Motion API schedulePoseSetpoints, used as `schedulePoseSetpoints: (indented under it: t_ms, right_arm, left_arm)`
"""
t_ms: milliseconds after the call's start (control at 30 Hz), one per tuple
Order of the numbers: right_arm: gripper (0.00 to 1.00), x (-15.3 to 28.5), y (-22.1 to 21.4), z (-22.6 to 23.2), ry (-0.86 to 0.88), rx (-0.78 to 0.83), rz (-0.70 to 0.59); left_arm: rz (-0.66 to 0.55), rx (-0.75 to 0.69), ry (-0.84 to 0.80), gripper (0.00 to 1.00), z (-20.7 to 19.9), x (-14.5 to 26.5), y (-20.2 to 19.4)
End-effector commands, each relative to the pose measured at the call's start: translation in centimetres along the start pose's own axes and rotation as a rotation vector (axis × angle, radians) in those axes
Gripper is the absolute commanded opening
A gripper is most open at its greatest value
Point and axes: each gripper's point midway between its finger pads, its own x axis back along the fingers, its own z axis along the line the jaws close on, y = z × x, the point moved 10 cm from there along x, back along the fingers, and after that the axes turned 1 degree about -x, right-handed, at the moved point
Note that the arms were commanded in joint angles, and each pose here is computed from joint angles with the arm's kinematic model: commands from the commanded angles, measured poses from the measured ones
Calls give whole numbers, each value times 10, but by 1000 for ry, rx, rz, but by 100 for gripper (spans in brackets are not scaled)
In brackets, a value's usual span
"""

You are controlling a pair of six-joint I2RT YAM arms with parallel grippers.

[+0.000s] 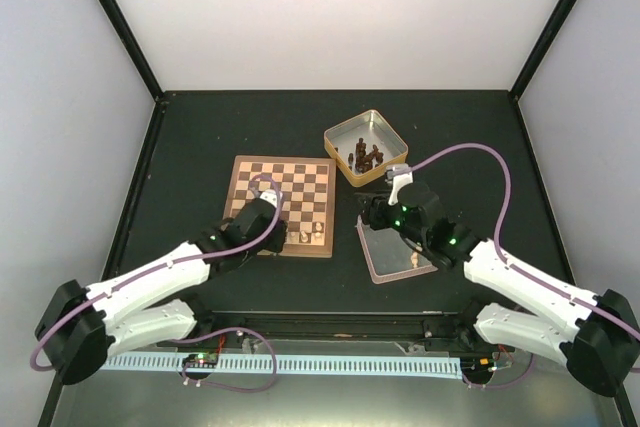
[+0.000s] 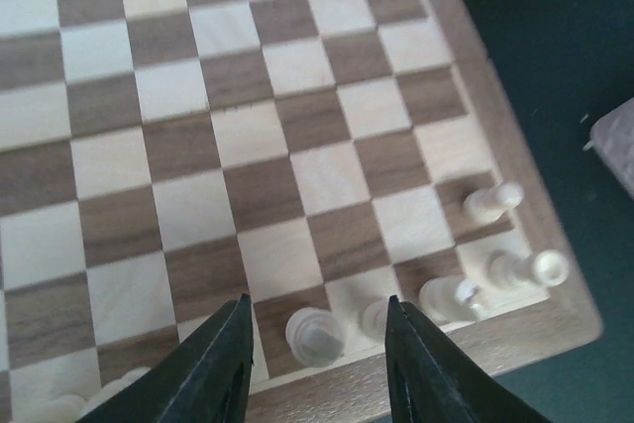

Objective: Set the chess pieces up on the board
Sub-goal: Place the chess piece on the chessboard, then pick up the chess piece from the storage box.

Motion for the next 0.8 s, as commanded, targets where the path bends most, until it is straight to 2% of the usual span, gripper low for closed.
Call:
schedulePoseSetpoints:
  t_ms: [0, 300, 433, 600, 767]
  right_arm:
    - [60, 11, 11, -13, -281, -64, 9]
    - [54, 19, -23, -63, -610, -189, 210]
    - [47, 22, -35, -86, -664, -229, 319]
    - [42, 18, -53, -102, -721, -238, 418]
    - [34, 8, -59, -111, -743, -228, 446]
  left_arm:
    - [-138, 38, -23, 40, -4, 31, 34]
    - [-362, 60, -96, 49, 1, 81, 56]
    - [-443, 69, -105, 56, 8, 98, 56]
    - [-488, 76, -119, 60, 12, 110, 54]
    - [-492, 79, -134, 61, 12, 112, 54]
